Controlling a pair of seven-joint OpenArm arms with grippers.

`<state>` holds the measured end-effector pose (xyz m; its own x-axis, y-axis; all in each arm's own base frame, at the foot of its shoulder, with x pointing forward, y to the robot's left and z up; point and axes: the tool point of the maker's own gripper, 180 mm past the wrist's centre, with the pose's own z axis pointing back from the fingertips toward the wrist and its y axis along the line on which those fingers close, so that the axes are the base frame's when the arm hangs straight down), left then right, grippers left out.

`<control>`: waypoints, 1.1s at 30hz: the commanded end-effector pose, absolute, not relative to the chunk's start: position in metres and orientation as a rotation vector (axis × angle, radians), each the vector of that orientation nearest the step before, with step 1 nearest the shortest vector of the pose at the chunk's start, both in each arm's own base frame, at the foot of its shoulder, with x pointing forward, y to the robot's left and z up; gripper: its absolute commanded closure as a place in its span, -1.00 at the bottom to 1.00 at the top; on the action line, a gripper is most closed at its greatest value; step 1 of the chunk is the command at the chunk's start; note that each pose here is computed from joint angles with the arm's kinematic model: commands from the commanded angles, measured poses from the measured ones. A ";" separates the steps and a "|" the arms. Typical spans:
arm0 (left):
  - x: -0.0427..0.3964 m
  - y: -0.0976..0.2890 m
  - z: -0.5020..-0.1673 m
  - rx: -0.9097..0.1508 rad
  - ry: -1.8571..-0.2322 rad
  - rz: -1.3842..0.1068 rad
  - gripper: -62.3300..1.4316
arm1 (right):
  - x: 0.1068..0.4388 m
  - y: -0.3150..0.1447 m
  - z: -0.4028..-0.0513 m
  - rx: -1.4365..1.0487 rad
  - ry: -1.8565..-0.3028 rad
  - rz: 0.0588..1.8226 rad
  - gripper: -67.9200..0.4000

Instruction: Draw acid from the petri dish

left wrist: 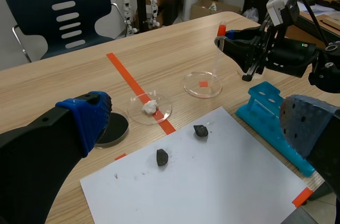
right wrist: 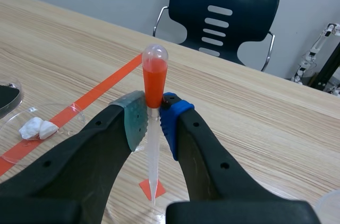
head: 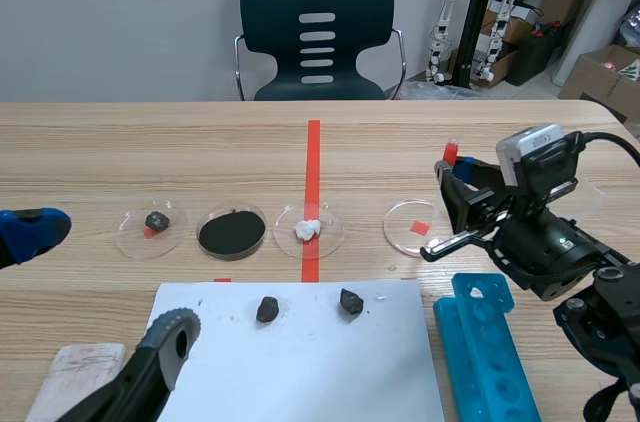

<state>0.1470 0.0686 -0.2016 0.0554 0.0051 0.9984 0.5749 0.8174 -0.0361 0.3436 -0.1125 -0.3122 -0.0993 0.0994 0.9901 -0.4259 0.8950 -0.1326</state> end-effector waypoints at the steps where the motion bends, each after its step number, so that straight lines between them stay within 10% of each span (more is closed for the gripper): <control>1: 0.147 0.068 -0.197 -0.505 -1.482 -0.448 -1.00 | 0.346 -0.117 -0.303 0.254 -1.650 0.447 0.75; 33: 0.147 0.068 -0.197 -0.505 -1.482 -0.448 -1.00 | 0.345 -0.117 -0.297 0.265 -1.686 0.446 0.75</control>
